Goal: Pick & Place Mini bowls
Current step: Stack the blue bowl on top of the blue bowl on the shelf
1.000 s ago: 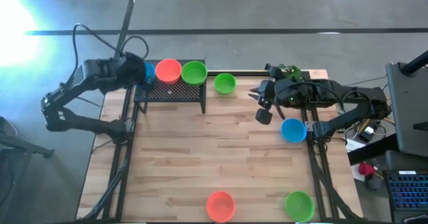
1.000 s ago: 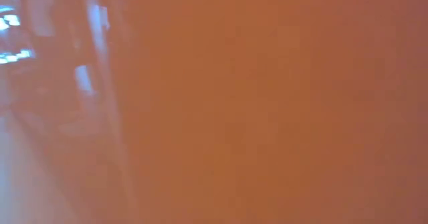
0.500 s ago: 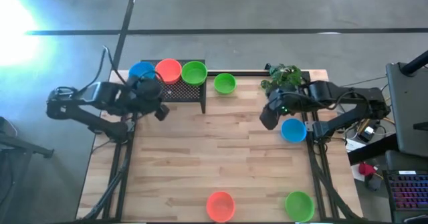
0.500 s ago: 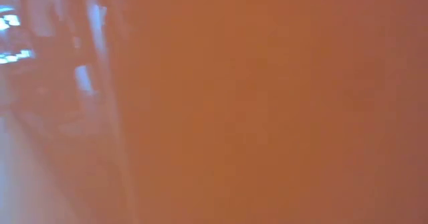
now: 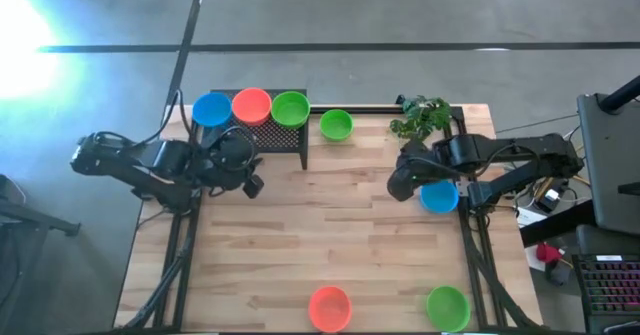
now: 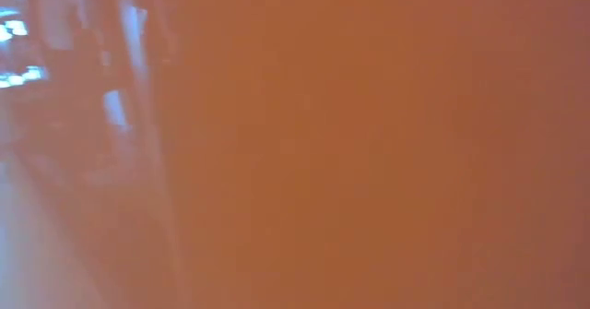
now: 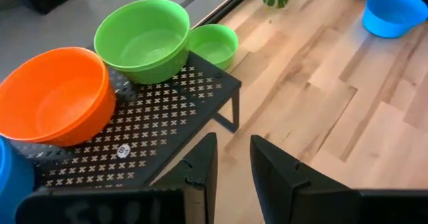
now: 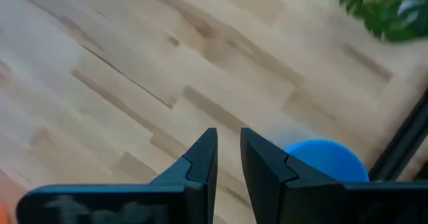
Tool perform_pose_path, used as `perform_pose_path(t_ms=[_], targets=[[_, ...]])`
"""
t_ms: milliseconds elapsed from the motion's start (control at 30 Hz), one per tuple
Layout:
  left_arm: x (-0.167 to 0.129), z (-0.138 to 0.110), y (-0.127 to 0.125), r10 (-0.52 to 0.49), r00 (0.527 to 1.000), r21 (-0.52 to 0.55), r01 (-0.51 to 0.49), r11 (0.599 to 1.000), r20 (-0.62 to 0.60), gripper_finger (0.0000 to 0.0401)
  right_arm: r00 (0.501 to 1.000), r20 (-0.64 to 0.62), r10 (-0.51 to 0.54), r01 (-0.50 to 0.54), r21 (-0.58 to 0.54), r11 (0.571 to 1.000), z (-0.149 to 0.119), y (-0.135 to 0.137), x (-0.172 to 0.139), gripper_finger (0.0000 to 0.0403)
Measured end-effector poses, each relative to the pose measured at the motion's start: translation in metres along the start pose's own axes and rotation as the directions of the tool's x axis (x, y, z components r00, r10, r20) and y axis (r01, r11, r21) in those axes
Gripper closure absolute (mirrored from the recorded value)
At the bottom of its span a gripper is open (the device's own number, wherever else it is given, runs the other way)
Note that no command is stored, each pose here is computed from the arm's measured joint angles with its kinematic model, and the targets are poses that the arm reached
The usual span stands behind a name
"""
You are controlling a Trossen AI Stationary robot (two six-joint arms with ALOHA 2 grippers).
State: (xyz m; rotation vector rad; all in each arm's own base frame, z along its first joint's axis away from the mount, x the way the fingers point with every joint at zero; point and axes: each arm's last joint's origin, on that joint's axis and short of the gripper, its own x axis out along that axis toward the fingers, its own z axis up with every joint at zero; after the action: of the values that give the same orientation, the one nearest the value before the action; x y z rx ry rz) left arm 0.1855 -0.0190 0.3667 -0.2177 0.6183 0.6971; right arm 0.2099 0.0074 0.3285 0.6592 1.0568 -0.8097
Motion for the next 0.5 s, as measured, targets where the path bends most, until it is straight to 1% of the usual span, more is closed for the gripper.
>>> perform_pose_path(t_ms=[267,400,500], targets=[[-0.001,0.001,-0.001,-0.014,1.000,-0.009,0.014,1.000,0.011,0.0318,0.989,-0.128,-0.073,0.081,0.063,0.995,-0.017,-0.007,0.031,0.0344],[-0.001,0.001,-0.001,-0.015,1.000,-0.010,0.016,1.000,0.012,0.0318,0.973,-0.208,-0.099,0.124,0.109,0.986,-0.027,-0.012,0.048,0.0344],[-0.001,0.002,-0.002,-0.020,1.000,-0.013,0.021,1.000,0.017,0.0318,0.959,-0.246,-0.139,0.174,0.123,0.977,-0.035,-0.017,0.060,0.0344]])
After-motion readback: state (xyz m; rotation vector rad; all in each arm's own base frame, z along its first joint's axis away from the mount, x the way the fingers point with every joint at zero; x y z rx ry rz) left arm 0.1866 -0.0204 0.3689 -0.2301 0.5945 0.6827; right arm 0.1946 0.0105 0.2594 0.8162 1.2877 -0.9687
